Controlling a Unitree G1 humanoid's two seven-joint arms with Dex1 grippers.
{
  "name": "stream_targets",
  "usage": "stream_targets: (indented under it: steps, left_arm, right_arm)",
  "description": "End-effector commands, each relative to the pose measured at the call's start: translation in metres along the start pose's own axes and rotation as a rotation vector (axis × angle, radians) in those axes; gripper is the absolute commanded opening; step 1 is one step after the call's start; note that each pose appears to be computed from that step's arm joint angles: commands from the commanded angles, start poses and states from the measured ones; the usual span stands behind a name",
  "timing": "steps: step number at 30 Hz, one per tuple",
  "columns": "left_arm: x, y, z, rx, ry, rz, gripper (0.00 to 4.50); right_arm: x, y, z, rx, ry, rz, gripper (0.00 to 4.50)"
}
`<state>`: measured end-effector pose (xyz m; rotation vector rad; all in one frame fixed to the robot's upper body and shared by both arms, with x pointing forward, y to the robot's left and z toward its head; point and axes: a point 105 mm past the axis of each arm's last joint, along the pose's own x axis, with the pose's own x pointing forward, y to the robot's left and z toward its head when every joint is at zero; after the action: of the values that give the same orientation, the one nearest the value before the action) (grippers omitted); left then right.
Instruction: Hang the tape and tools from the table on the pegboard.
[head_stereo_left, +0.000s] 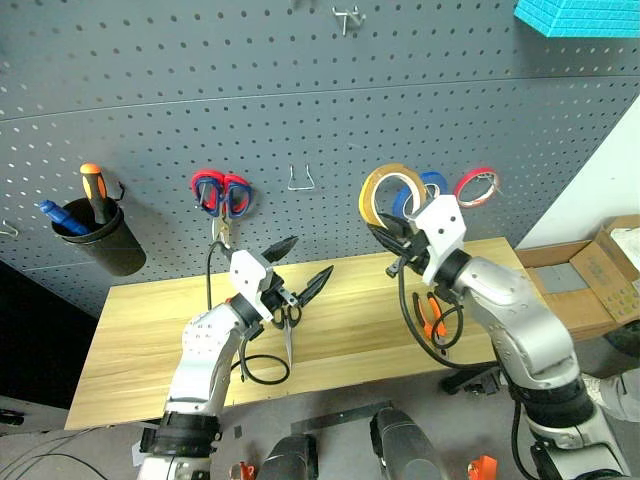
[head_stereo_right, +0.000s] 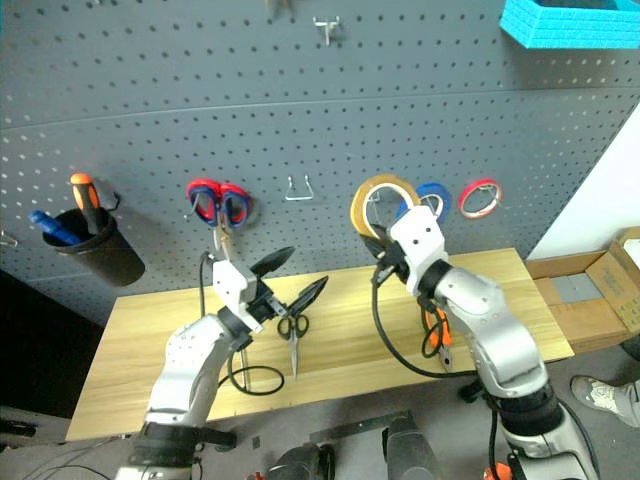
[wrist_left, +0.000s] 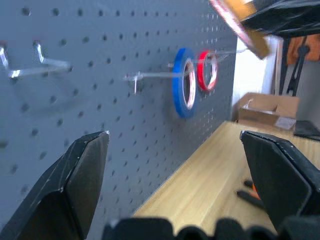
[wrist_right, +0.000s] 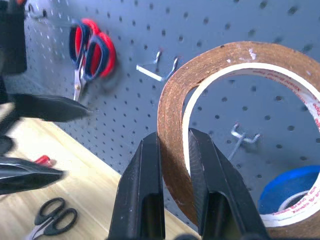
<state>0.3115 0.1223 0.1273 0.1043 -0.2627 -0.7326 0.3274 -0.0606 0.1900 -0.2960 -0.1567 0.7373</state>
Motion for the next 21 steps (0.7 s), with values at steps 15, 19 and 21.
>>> stream_targets:
  steps: [15, 19, 21]
  left_arm:
    - [-0.039, 0.008, 0.005, 0.013, 0.106, 0.053, 4.50]
    - [-0.035, 0.006, 0.006, 0.011, 0.101, 0.047, 4.50]
    - [-0.033, 0.004, 0.005, 0.006, 0.103, 0.034, 4.50]
  right_arm:
    - [0.068, -0.016, -0.033, 0.021, -0.008, -0.058, 0.12]
    - [0.065, -0.020, -0.040, 0.060, 0.014, -0.079, 0.86]
    - [0.061, -0.020, -0.044, 0.059, 0.035, -0.086, 1.46]
